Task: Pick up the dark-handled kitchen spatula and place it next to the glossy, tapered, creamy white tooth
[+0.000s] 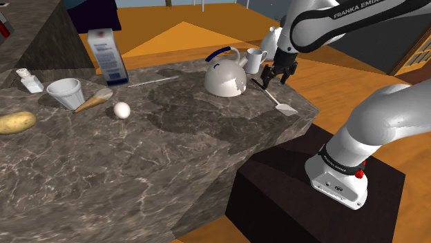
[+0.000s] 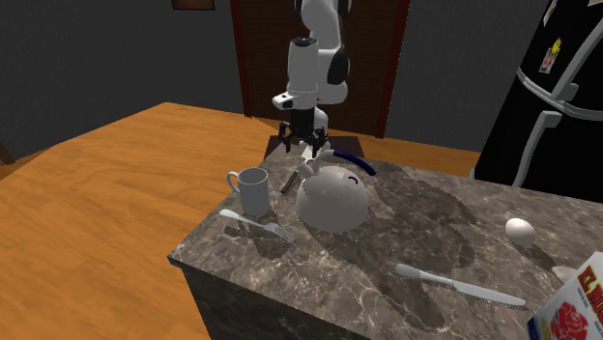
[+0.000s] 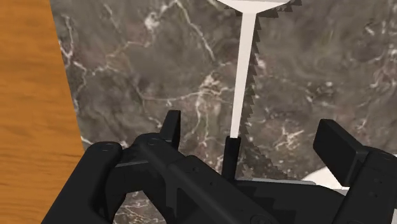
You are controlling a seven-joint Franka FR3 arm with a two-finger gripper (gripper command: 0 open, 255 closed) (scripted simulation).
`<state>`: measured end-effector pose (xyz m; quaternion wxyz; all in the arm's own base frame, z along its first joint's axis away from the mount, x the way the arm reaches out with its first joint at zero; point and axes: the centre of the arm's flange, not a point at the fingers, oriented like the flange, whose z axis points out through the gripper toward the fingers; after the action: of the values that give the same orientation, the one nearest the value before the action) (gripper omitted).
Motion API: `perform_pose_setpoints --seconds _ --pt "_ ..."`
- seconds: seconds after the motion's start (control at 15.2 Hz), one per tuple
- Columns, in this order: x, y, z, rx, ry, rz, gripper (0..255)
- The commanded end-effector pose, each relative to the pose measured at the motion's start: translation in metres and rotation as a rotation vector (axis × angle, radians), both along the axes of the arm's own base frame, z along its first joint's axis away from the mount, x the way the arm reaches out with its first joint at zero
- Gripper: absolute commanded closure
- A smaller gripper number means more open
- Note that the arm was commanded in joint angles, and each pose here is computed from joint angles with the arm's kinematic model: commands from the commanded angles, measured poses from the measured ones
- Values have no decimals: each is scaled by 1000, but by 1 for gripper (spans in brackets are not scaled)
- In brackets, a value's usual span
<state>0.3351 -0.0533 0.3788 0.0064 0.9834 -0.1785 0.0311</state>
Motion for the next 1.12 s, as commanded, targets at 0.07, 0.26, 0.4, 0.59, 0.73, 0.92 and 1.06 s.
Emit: perform_pose_setpoints --seconds 0.07,0.26,0.4,0.59,0.73,0.92,1.06 --pt "1 -1 -16 1 -3 -10 0" --pt "2 -1 -32 1 -3 -10 0" --pt "3 -1 -40 1 -3 -9 0" --pt "3 -1 -40 1 -3 -10 0" --pt "3 -1 -40 1 -3 -10 0" --pt "3 -1 -40 1 -3 -9 255" --pt "3 -1 -40 1 -3 -9 255"
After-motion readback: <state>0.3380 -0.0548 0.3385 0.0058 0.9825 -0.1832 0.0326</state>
